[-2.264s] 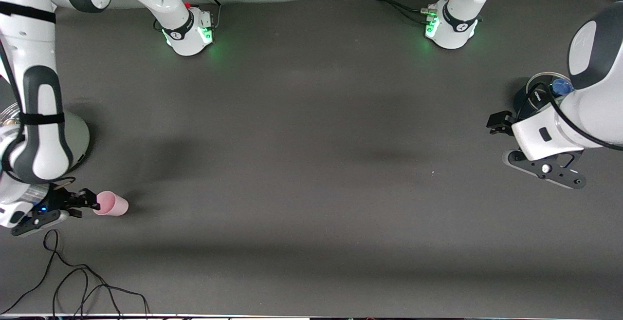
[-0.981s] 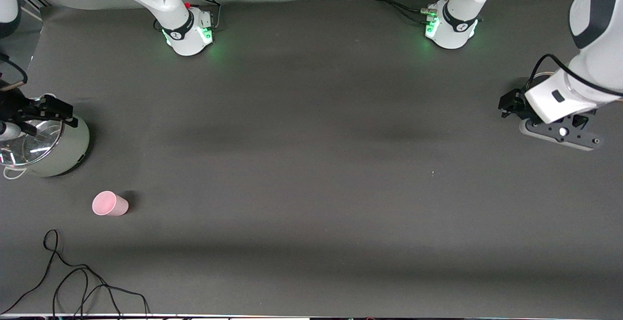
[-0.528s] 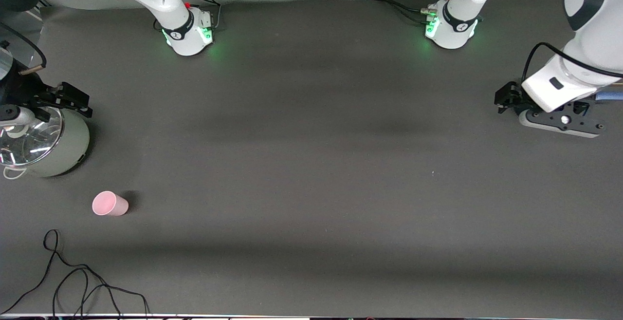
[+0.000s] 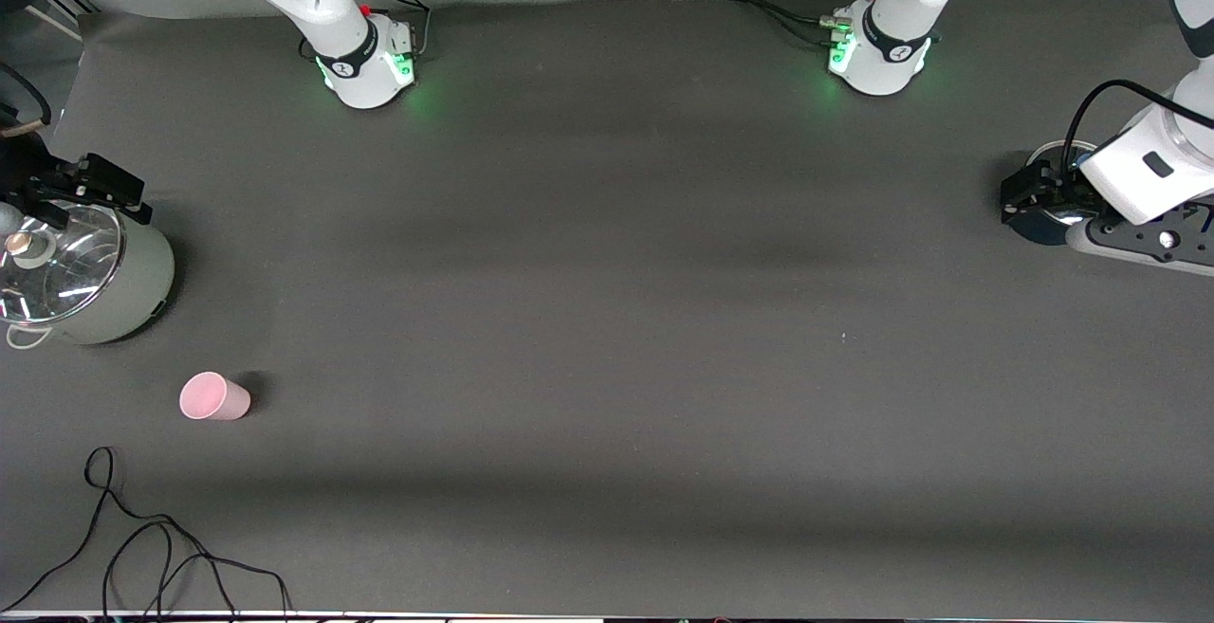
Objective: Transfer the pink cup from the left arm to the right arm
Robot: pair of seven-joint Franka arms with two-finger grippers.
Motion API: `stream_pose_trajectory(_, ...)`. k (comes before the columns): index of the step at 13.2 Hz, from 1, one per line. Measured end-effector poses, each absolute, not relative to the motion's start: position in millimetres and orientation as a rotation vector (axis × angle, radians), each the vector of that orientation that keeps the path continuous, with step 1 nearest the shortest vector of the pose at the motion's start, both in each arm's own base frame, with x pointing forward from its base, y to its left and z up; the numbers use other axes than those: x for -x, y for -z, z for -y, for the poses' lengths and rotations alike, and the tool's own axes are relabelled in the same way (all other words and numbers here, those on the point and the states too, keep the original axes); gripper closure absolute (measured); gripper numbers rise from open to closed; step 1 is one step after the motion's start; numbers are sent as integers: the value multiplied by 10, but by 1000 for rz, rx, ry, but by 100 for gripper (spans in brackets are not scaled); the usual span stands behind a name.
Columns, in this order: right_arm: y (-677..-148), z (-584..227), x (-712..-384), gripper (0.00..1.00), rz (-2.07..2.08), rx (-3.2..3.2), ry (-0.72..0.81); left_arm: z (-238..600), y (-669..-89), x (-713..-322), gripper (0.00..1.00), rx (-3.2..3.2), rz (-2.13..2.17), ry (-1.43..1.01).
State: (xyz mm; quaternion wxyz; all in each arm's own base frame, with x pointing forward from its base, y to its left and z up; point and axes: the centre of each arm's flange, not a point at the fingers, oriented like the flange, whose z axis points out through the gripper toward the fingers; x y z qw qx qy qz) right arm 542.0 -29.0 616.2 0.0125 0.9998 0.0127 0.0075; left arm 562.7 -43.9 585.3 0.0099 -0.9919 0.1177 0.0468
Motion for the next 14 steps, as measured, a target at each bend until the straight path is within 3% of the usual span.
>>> stream_pose_trajectory(14, -5963, 440, -5511, 0, 31, -3171, 29, 455, -5696, -5738, 0, 3095, -367, -157)
